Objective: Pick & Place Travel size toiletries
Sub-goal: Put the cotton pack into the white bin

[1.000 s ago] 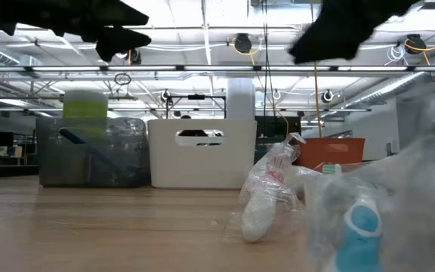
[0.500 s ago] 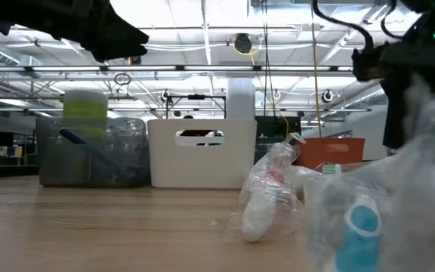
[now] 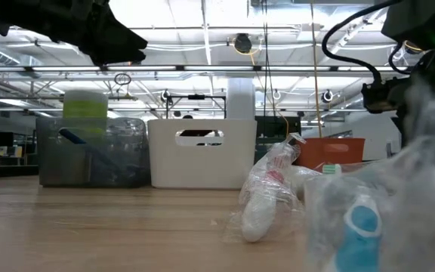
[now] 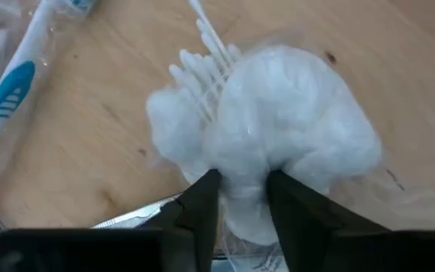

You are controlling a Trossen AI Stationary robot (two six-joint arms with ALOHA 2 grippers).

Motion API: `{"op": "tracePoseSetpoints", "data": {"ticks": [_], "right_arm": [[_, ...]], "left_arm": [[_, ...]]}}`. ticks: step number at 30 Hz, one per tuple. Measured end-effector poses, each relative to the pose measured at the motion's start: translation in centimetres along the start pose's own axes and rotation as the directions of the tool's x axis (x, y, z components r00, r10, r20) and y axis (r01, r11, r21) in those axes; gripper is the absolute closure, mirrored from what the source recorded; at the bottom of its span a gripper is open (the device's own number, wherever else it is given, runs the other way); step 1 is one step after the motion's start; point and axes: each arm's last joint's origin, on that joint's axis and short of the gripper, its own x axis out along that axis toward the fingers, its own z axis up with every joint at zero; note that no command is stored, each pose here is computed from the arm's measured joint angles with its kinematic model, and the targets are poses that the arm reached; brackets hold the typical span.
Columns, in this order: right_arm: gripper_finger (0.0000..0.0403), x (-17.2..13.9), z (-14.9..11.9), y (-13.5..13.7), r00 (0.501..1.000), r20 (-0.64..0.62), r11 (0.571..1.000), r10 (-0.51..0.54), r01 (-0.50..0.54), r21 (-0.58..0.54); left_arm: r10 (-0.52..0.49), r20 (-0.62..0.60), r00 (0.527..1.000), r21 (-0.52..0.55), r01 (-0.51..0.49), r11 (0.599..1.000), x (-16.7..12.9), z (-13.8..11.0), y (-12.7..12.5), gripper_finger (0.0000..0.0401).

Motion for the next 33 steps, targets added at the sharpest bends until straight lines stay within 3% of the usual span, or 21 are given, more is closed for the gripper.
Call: {"op": "tracePoseSetpoints", "data": {"ticks": [8,14,20,25,30,33], "right_arm": [[0.0390,0.1,0.0,0.2,1.000,0.000,0.998,0.025,-0.025,-0.058],[0.0394,-0.3,0.3,0.7,0.996,0.026,0.993,0.080,-0.077,-0.093],[0.0398,-2.2,1.7,2.6,0.948,0.188,0.955,0.257,-0.219,-0.202],[0.0400,-4.1,3.1,4.6,0.809,0.377,0.873,0.450,-0.310,-0.377],[0.0400,-5.8,4.6,6.3,0.617,0.532,0.795,0.579,-0.285,-0.535],[0.0399,-5.9,5.6,6.7,0.551,0.562,0.770,0.617,-0.273,-0.577]], "left_arm": [[0.000,-0.003,1.000,-0.009,0.000,1.000,0.0,0.0,0.0,0.0141],[0.000,-0.003,1.000,-0.009,0.000,1.000,0.0,0.0,0.0,0.0141],[0.000,-0.003,1.000,-0.009,0.000,1.000,0.0,-0.1,0.0,0.0141],[-0.019,-0.003,1.000,-0.018,0.019,1.000,0.0,0.0,-0.1,0.0141],[-0.059,0.004,0.998,-0.032,0.059,0.998,0.0,0.0,-0.2,0.0141],[-0.060,0.004,0.998,-0.044,0.060,0.997,0.0,0.0,-0.2,0.0141]]}}
